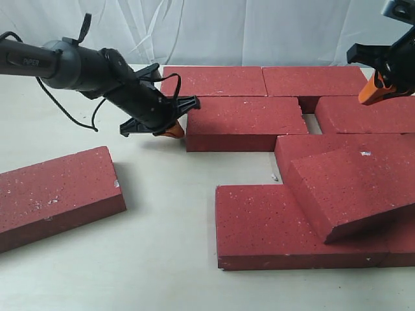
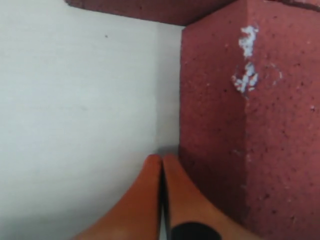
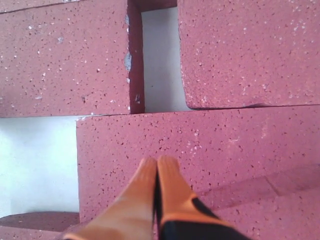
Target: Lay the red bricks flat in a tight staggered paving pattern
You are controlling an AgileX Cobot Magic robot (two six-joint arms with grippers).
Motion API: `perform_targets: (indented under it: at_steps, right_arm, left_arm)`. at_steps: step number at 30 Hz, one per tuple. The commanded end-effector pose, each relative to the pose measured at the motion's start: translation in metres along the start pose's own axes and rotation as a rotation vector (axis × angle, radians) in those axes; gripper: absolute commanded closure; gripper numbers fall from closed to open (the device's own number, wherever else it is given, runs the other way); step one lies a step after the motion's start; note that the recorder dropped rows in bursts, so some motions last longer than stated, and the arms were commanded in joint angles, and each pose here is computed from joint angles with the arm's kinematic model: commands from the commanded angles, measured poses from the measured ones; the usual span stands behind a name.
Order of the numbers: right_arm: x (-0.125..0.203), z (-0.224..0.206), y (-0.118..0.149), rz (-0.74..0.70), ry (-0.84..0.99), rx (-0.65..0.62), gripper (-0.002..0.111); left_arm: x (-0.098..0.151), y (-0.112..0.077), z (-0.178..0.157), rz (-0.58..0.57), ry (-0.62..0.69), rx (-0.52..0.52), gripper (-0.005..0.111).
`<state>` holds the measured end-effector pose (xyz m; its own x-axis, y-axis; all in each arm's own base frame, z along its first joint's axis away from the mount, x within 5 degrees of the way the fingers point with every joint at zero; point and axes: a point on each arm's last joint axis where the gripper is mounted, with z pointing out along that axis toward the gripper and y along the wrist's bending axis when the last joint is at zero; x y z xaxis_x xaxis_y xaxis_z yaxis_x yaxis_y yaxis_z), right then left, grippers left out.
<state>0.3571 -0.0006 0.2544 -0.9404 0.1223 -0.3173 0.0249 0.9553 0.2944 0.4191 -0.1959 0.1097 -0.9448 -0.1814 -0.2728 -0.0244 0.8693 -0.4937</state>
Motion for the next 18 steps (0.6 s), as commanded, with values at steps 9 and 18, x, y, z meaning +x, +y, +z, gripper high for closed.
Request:
perform_targets:
  at_steps: [9,18]
  right_arm:
    - [0.001,0.002,-0.002,-0.007,0.003,0.004,0.109]
    - [0.001,0.002,-0.002,-0.007,0.003,0.004,0.109]
  left_arm:
    - [0.007,-0.019,0.007,-0.018,-0.034,0.051,0.107]
    - [0.007,-0.022,0.008,-0.016,-0.051,0.055,0.107]
